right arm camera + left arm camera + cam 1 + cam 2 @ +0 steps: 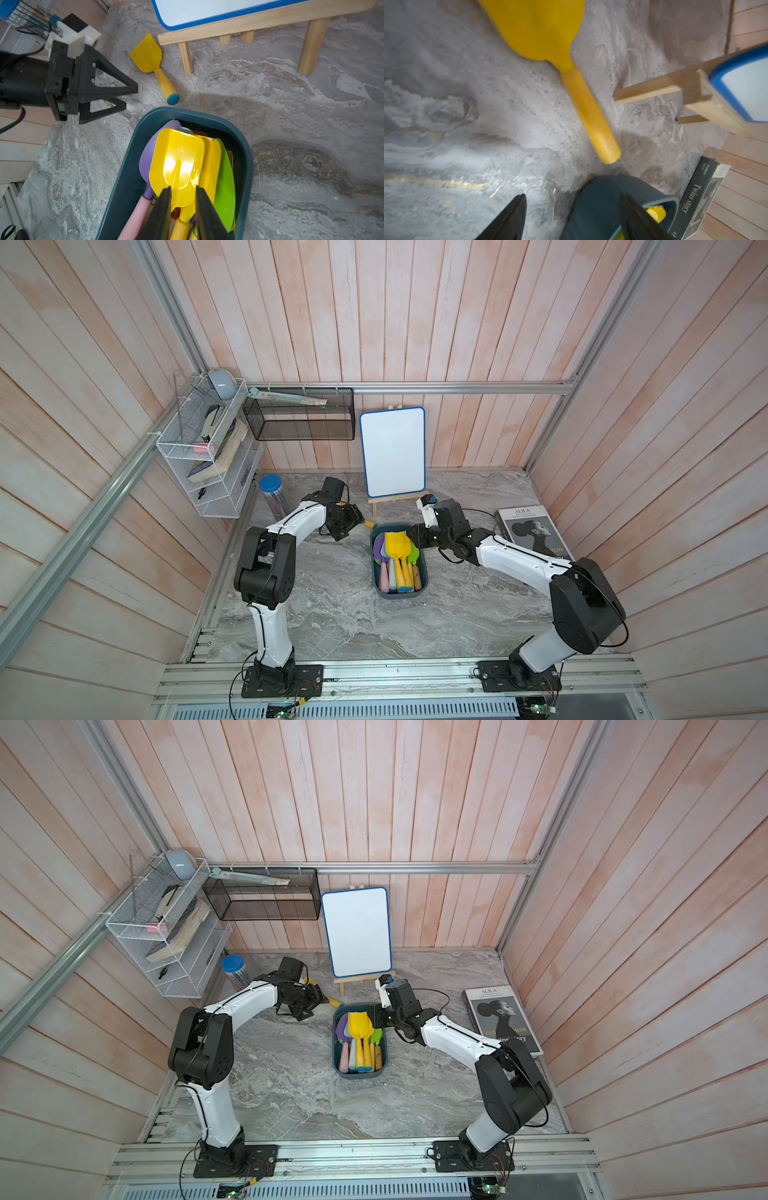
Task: Put the shovel into the storage box
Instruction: Place the shovel in the storage box, then pick up the shovel from the center of the board.
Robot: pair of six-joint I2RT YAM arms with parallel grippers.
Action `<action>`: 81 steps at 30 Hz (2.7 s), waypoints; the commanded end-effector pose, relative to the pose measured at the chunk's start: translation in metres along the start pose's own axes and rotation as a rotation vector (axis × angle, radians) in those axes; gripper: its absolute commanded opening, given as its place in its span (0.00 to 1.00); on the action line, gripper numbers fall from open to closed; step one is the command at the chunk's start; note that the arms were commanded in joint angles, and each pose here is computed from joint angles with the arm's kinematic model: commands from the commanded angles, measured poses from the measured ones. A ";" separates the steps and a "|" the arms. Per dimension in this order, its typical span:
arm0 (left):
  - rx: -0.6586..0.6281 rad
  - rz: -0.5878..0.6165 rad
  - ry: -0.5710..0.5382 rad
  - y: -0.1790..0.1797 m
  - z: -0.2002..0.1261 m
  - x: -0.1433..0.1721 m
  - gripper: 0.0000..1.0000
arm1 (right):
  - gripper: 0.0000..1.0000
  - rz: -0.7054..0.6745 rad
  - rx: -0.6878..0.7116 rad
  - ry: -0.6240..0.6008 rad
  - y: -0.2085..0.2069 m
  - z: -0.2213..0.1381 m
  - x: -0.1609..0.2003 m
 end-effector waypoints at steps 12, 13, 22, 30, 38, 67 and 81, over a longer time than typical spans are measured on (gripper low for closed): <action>-0.041 -0.055 0.064 0.001 0.049 -0.018 0.75 | 0.27 -0.011 0.038 0.029 -0.015 0.002 0.006; -0.046 -0.058 0.070 0.001 0.051 -0.017 0.75 | 0.27 -0.010 0.038 0.027 -0.016 0.001 0.006; -0.097 -0.045 0.135 -0.009 0.075 -0.010 0.75 | 0.27 0.006 0.027 0.001 -0.028 -0.011 0.004; -0.216 -0.070 0.216 0.007 0.090 0.015 0.75 | 0.27 0.026 0.008 -0.019 -0.042 -0.024 0.006; -0.321 -0.101 0.245 0.029 0.090 0.031 0.68 | 0.26 0.040 -0.001 -0.027 -0.055 -0.032 0.011; -0.447 -0.156 0.208 0.080 0.068 0.042 0.12 | 0.24 0.072 -0.035 -0.046 -0.061 -0.045 0.015; -0.356 0.028 0.098 0.037 -0.006 0.038 0.07 | 0.24 0.084 -0.093 -0.050 -0.046 -0.053 0.011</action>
Point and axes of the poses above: each gripper's point midway between its finger pads, its own z axis out along the fingers, its own y axis along the line the jaws close on, x = y × z, the point moved 3 cm from there along -z, back along the fingers, and after that the axes turned 10 degrees about z, right-handed, at the moved point
